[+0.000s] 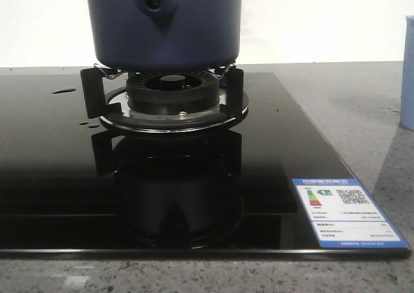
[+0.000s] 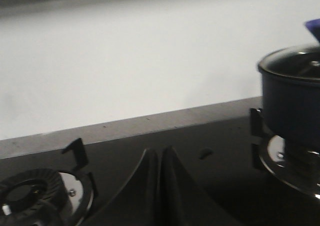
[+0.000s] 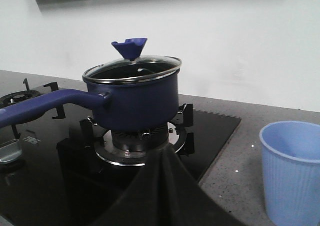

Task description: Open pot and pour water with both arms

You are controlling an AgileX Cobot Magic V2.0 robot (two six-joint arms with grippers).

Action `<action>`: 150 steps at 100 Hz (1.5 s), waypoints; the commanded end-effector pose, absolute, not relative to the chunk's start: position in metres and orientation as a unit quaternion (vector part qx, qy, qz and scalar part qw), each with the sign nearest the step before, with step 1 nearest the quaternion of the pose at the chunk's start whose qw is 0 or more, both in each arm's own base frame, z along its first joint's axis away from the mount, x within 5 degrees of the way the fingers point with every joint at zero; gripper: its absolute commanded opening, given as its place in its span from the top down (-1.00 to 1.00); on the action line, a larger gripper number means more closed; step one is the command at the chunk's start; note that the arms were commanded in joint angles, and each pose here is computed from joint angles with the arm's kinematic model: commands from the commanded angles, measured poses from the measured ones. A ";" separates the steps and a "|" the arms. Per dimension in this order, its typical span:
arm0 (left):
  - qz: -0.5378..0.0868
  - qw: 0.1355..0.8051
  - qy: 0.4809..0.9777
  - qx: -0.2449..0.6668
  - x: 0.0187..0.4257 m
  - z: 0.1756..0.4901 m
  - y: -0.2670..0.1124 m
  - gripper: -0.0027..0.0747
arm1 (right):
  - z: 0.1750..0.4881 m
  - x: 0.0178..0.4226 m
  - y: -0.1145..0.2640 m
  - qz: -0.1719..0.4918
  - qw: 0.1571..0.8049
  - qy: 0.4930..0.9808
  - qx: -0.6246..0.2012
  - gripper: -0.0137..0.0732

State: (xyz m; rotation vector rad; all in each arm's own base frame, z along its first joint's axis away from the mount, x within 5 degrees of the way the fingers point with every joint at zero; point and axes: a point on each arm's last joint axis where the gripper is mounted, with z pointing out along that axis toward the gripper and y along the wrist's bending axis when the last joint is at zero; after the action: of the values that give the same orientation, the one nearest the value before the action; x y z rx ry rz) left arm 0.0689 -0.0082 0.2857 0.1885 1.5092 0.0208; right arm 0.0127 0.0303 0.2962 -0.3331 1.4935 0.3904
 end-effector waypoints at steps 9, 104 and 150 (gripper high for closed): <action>0.005 0.786 0.615 0.065 0.072 0.268 -0.007 0.98 | 0.312 0.008 0.027 0.168 0.736 0.642 -0.134 0.84; -0.014 0.615 0.787 0.050 0.059 0.177 -0.005 0.98 | 0.312 0.008 0.027 0.168 0.736 0.642 -0.134 0.84; -0.014 0.615 0.787 0.050 0.059 0.177 -0.005 0.98 | 0.312 0.008 0.027 0.168 0.736 0.642 -0.134 0.84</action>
State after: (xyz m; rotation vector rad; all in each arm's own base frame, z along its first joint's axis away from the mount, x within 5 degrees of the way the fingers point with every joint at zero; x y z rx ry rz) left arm 0.0563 -0.0048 0.1819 0.1337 1.8376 -0.0194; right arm 0.0127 0.0303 0.2962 -0.3331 1.4935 0.3904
